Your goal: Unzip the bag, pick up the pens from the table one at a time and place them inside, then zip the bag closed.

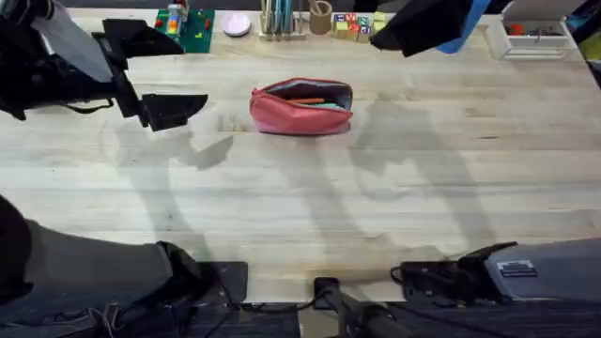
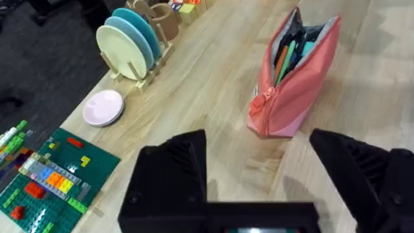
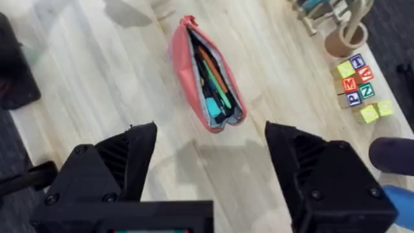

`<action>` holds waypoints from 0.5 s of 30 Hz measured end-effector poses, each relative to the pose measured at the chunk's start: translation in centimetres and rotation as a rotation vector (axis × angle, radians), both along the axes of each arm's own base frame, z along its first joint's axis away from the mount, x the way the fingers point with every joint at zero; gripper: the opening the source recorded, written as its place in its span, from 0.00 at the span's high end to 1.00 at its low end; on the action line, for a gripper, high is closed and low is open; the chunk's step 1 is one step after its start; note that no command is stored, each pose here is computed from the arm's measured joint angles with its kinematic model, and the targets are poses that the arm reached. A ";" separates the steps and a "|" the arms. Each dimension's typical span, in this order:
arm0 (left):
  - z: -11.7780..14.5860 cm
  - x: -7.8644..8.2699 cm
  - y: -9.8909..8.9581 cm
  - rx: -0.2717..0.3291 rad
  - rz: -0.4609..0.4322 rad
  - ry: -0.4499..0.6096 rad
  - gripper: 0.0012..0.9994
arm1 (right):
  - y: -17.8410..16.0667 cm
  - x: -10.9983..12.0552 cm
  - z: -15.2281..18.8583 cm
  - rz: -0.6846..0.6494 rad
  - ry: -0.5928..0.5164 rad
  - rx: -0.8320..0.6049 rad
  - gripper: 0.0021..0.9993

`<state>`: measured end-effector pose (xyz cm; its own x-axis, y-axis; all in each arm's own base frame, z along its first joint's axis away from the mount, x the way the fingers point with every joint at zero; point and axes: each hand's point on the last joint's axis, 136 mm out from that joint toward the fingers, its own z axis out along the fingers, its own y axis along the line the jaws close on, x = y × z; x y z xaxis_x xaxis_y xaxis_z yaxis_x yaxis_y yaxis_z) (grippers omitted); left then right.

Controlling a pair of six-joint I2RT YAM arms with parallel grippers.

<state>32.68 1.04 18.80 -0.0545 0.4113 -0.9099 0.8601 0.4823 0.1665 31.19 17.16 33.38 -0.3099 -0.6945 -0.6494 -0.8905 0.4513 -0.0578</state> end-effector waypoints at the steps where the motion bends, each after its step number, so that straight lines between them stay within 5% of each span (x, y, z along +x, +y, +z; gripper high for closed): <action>1: 0.0 0.0 0.0 -0.001 0.000 0.000 0.01 | 0.1 0.0 0.0 0.001 0.002 0.001 0.00; 15: 0.1 0.0 0.0 -0.003 0.000 -0.002 0.01 | 2.1 1.5 0.9 -0.084 0.020 0.099 0.00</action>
<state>32.69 1.02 18.86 -0.0528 0.4086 -0.9112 0.8599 0.4825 0.1666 32.72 19.28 34.24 -0.3777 -0.5982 -0.7068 -0.8500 0.5268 0.0084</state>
